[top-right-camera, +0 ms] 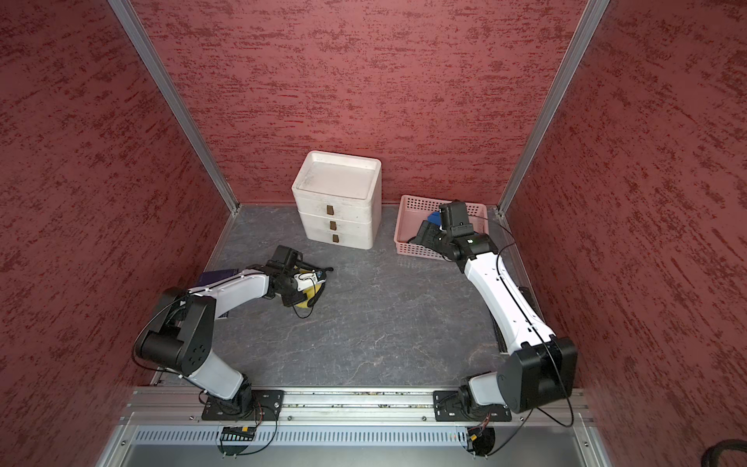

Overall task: Fold the square dishcloth
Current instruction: Move the cleaning item to the center of the board, then pick up the cleaning item from the bin.

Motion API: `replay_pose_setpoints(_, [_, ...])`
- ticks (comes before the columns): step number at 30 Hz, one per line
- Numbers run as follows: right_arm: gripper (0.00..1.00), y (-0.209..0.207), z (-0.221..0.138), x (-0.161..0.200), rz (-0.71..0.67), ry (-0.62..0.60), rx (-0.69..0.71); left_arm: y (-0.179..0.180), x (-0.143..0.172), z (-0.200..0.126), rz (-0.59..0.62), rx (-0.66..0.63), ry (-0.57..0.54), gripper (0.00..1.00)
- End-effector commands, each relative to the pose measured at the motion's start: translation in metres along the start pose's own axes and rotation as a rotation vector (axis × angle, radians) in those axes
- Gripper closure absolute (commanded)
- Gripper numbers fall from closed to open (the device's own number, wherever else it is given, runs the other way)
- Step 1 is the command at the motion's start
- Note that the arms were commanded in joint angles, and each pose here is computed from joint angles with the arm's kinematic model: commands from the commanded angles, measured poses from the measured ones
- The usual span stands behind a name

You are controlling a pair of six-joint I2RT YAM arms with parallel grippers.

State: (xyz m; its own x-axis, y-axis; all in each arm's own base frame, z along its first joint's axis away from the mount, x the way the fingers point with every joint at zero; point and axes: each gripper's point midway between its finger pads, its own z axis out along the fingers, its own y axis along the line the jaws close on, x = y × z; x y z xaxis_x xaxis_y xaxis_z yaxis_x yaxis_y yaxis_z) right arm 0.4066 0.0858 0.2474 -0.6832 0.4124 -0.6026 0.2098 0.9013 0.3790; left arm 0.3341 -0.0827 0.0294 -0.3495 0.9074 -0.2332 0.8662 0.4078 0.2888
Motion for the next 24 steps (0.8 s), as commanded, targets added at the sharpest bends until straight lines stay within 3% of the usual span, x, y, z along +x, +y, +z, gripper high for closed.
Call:
replay_pose_setpoints(1, [0.06,-0.022,0.023,-0.024,-0.020,-0.003,0.142,0.009,0.030,-0.003,-0.019,0.008,0.078,0.39])
replay_pose_setpoints(8, [0.04,-0.044,0.100,-0.033,-0.030,0.118,0.317,0.025,0.007,-0.034,-0.084,-0.007,-0.023,0.32])
replay_pose_setpoints(11, [0.04,-0.061,0.123,-0.034,-0.040,0.153,0.426,0.024,-0.015,-0.065,-0.114,0.004,-0.101,0.21])
replay_pose_setpoints(13, [0.05,-0.073,0.139,-0.035,-0.036,0.174,0.472,0.020,-0.028,-0.089,-0.140,0.030,-0.154,0.03])
replay_pose_setpoints(14, [0.05,-0.080,0.145,-0.035,-0.026,0.188,0.487,0.016,-0.033,-0.100,-0.150,0.043,-0.177,0.00])
replay_pose_setpoints(21, [0.13,-0.101,0.200,-0.019,-0.009,0.297,0.500,-0.005,-0.060,-0.161,-0.191,0.054,-0.309,0.00])
replay_pose_setpoints(24, [0.22,-0.103,0.217,-0.008,-0.006,0.322,0.483,-0.010,-0.068,-0.174,-0.195,0.038,-0.349,0.00])
